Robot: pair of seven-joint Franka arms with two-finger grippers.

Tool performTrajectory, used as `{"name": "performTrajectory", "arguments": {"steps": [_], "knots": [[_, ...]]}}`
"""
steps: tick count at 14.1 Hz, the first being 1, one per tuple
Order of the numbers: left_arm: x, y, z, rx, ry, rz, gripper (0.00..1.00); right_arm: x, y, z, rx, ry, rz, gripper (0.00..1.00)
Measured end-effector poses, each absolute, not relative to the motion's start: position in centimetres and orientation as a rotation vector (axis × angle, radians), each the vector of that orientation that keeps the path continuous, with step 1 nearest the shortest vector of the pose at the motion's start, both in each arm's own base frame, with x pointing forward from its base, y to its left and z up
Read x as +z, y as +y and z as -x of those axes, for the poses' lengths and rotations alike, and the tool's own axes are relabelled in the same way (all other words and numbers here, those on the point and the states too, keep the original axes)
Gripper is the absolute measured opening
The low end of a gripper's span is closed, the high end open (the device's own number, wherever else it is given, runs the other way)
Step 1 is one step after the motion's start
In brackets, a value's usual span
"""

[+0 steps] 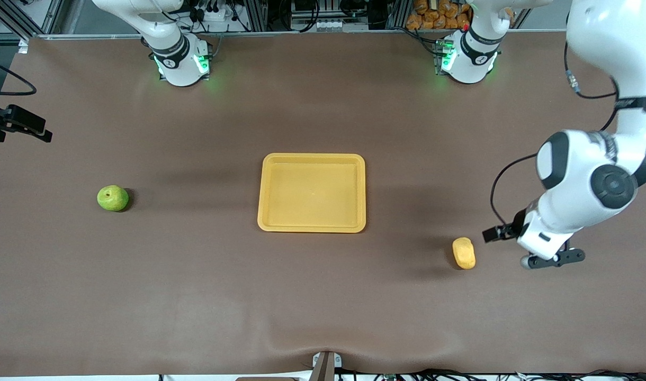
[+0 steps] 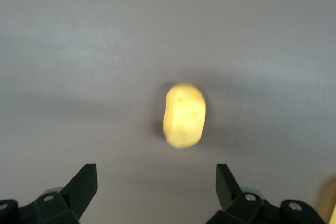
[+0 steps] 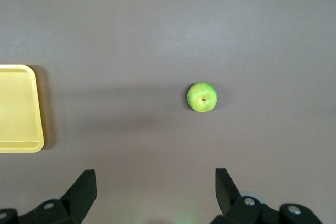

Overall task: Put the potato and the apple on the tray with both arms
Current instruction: 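Grasp the potato with the left gripper while the right gripper reaches the apple, then carry the potato over the tray while the right gripper lowers onto the apple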

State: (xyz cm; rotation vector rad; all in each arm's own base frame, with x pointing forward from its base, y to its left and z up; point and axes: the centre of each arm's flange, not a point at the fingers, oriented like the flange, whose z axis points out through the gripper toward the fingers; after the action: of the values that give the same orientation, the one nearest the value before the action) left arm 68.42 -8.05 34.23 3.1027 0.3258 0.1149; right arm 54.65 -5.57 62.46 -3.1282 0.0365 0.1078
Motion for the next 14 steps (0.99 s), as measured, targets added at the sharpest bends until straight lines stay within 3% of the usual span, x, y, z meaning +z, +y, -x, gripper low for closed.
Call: {"name": "performTrajectory", "arguments": {"steps": [4,9,14], "knots": [[28.1,-9.5,-69.3,0.191,0.603,-3.017,1.00,59.3,-6.4,-56.5,0.170,0.055,3.147,1.00],[21.5,-11.2,-68.1,0.083,0.639,-3.037,1.00,52.3,-9.6,-59.8,0.265,0.128,3.148,1.00],[20.1,-11.3,-68.0,0.151,0.522,-3.117,1.00,46.0,-11.7,-61.5,0.388,0.174,3.134,1.00]]}}
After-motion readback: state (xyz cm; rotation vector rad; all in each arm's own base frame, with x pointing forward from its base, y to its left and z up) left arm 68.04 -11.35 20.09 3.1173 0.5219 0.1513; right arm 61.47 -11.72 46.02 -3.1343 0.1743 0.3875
